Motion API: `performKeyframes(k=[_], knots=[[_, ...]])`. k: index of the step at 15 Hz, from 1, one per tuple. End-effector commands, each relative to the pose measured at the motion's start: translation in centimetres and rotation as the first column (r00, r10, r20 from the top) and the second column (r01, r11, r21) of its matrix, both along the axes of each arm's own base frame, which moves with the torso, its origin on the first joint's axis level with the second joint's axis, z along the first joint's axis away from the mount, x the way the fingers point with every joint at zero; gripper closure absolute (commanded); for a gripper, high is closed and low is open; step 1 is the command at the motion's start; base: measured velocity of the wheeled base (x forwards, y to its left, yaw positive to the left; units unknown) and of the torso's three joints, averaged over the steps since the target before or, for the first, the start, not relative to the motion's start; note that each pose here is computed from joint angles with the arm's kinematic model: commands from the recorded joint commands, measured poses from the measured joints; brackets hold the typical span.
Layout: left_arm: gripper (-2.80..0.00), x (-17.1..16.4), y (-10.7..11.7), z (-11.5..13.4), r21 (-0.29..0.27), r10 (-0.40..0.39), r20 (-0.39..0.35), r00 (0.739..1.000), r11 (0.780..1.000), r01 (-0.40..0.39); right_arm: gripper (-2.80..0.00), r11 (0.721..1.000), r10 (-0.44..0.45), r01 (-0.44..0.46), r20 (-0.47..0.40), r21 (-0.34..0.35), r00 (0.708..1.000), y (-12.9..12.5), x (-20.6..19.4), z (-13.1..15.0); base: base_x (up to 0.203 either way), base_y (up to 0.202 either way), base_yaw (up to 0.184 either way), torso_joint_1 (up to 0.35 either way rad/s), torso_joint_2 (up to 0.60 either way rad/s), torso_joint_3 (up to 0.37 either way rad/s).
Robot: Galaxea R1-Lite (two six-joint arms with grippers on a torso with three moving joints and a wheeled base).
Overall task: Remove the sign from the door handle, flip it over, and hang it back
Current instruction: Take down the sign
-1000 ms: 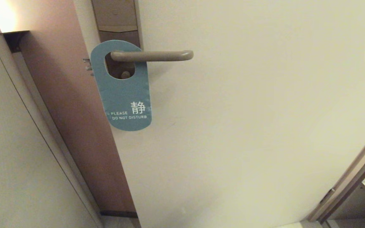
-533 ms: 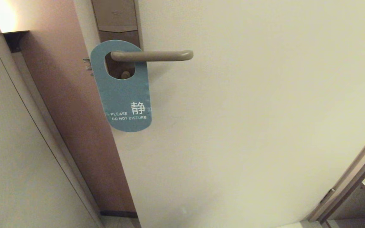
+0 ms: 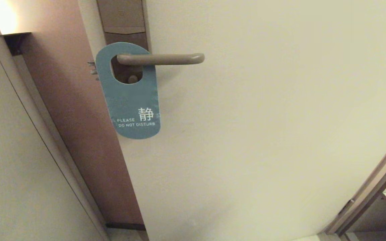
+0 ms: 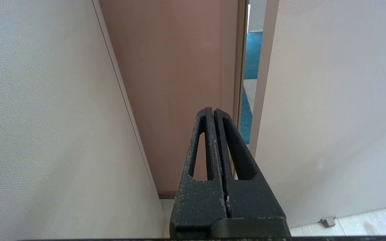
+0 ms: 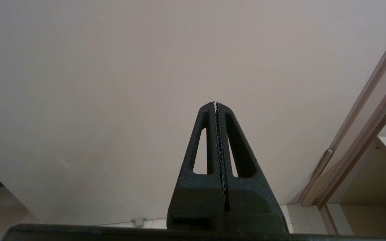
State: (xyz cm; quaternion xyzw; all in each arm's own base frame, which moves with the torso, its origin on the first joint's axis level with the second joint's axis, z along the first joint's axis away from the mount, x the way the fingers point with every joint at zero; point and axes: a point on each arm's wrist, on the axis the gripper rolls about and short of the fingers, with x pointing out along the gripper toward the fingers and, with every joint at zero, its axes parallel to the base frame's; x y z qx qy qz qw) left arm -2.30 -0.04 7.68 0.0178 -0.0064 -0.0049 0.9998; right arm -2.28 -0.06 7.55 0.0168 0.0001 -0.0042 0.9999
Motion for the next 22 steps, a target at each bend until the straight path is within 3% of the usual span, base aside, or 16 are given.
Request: performKeyframes(k=[1, 13, 19, 22], knots=[[0.00, 0.0, 0.0, 0.0, 0.000, 0.001, -0.002, 1.000, 1.000, -0.001, 0.00, 1.000, 0.001, -0.001, 0.000, 0.000, 1.000, 0.0, 0.0, 0.0, 0.000, 0.000, 0.000, 0.000, 0.00, 0.000], [0.00, 0.0, 0.0, 0.1, 0.005, 0.004, 0.004, 1.000, 1.000, -0.004, 0.00, 1.000, 0.001, -0.001, 0.000, 0.000, 1.000, 0.0, 0.0, 0.0, 0.000, 0.000, 0.000, 0.000, 0.00, 0.000], [0.00, -1.5, -0.1, 3.9, 0.013, -0.047, 0.116, 0.992, 0.999, 0.046, 0.00, 1.000, 0.001, -0.001, 0.000, 0.000, 1.000, 0.0, 0.0, 0.0, 0.000, 0.000, 0.000, 0.000, 0.00, 0.000], [0.00, -1.8, -0.1, 6.1, 0.015, -0.072, 0.113, 0.991, 0.997, 0.070, 0.00, 1.000, 0.001, -0.001, 0.000, 0.000, 1.000, 0.0, 0.0, 0.0, 0.000, 0.000, 0.000, 0.000, 0.00, 0.000]])
